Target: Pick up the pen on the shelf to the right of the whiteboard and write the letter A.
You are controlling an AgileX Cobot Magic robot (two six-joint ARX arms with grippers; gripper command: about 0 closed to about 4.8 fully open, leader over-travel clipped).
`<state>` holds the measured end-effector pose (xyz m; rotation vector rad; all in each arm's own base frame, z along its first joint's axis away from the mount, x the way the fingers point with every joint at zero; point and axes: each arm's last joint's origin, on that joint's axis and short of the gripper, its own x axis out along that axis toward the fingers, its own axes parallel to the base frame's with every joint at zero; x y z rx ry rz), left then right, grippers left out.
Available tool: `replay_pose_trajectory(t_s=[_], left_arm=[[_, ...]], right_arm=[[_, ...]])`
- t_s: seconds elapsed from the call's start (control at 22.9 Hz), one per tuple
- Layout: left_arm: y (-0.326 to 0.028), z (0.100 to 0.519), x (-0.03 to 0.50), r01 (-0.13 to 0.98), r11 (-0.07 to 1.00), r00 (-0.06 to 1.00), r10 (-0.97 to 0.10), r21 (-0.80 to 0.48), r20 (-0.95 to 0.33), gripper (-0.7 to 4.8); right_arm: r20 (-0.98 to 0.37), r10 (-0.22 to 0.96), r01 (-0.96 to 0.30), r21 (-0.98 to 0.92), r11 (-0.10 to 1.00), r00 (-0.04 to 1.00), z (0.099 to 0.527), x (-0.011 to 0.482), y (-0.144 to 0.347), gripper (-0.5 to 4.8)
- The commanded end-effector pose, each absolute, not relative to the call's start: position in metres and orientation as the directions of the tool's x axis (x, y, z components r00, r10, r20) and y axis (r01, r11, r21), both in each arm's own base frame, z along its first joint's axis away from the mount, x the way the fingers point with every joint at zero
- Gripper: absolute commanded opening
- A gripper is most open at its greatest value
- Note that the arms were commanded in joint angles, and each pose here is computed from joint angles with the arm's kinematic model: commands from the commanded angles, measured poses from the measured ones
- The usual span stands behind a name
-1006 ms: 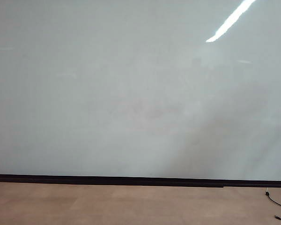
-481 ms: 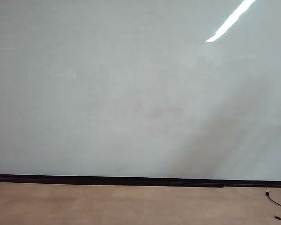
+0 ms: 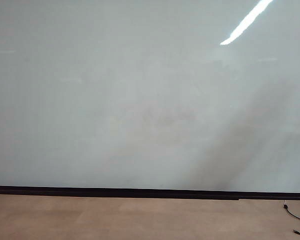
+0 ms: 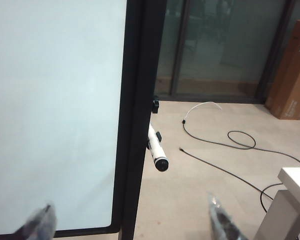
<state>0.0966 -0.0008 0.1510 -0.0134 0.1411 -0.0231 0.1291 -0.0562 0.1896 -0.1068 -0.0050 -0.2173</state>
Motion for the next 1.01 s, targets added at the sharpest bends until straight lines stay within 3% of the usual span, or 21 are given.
replay_pose_trajectory(t_s=[0.04, 0.57, 1.01], left_arm=[[-0.001, 0.153, 0.097, 0.023, 1.0, 0.991, -0.024, -0.011, -0.13, -0.04], [-0.001, 0.153, 0.097, 0.023, 1.0, 0.991, -0.024, -0.011, -0.131, -0.04], [-0.001, 0.153, 0.097, 0.023, 1.0, 0.991, -0.024, -0.011, -0.131, -0.04]], right_arm=[[0.016, -0.216, 0.217, -0.112, 0.97, 0.976, 0.189, 0.134, -0.059, 3.91], [0.006, -0.182, 0.182, -0.084, 0.98, 0.983, 0.167, 0.167, -0.078, 3.91], [0.077, -0.171, 0.178, -0.105, 0.978, 0.982, 0.162, 0.189, -0.096, 3.86]])
